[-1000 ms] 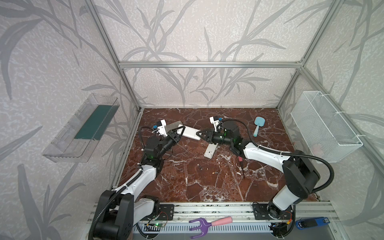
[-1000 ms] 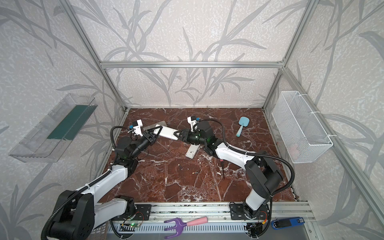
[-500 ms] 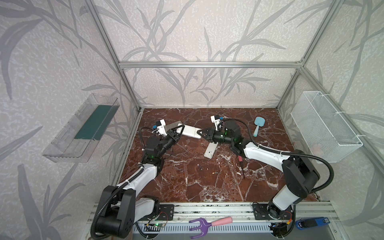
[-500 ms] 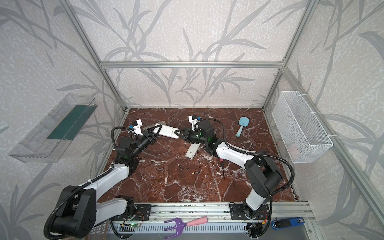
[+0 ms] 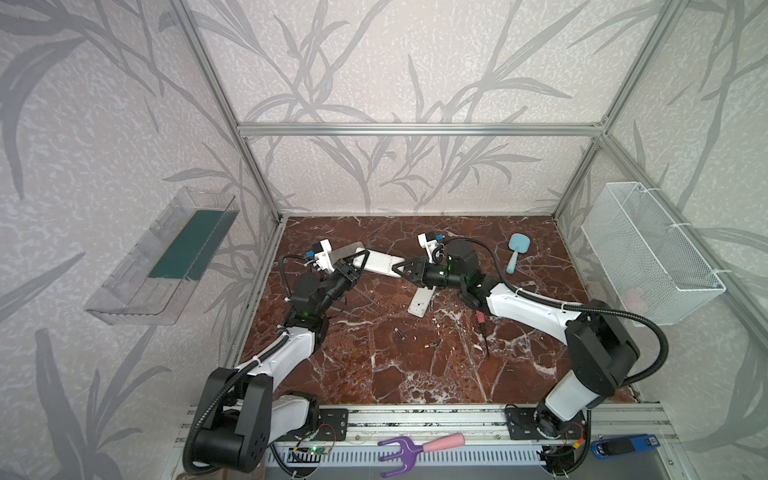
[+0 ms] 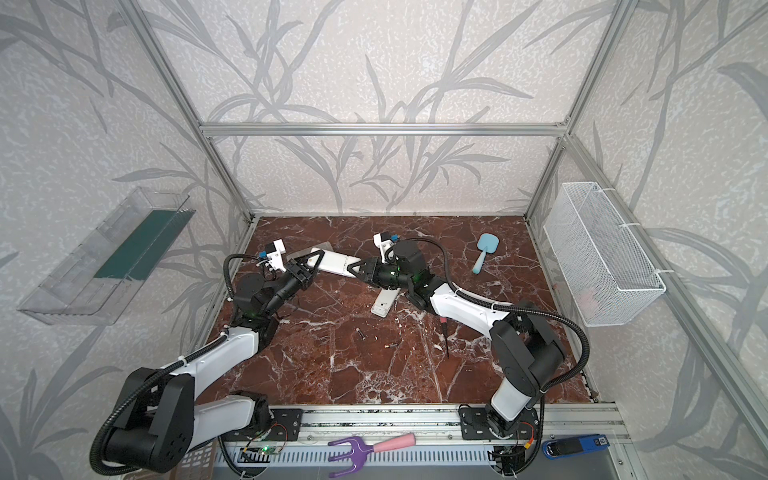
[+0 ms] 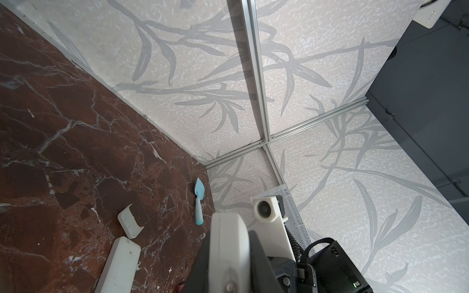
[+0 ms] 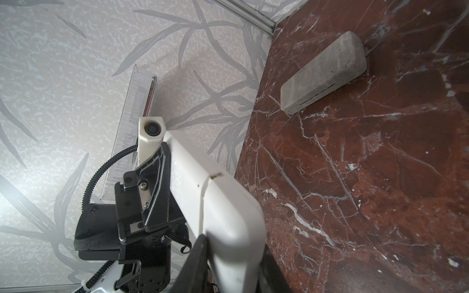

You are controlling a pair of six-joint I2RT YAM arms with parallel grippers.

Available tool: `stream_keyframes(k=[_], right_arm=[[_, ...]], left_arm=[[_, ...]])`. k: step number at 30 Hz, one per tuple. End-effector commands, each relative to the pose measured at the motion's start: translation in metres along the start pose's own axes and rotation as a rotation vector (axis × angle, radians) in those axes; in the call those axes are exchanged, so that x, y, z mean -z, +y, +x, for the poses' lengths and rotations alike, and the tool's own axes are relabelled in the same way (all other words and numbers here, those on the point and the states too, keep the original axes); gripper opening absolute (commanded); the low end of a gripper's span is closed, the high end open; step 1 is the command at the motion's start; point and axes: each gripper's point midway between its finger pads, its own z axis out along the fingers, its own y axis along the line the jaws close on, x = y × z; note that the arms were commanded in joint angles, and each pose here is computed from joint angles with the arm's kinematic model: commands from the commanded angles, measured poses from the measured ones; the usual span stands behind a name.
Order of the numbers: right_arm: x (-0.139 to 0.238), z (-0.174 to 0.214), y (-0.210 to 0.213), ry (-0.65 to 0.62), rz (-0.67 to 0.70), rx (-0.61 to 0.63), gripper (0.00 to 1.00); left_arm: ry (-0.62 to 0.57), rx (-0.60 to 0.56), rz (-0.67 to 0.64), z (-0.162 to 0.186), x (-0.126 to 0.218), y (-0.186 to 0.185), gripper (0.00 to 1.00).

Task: Unload the batteries from the remote control
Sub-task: 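Slide the battery cover off with the right gripper, pulling away from the left gripper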

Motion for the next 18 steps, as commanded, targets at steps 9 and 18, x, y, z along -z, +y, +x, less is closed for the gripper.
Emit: stream_keyframes(k=[9, 18], right_arm=[[0.0017, 0.0102, -0.0021, 0.047, 0.069, 0.082, 0.35], [0.0054, 0.0122, -0.0081, 0.066, 0.131, 0.096, 0.37]], left_arm=[[0.001, -0.034, 0.055, 0.0011, -0.0002, -0.0119, 0.0], [0.016, -0.033, 0.053, 0.0035, -0.0025, -0.0075, 0.0]])
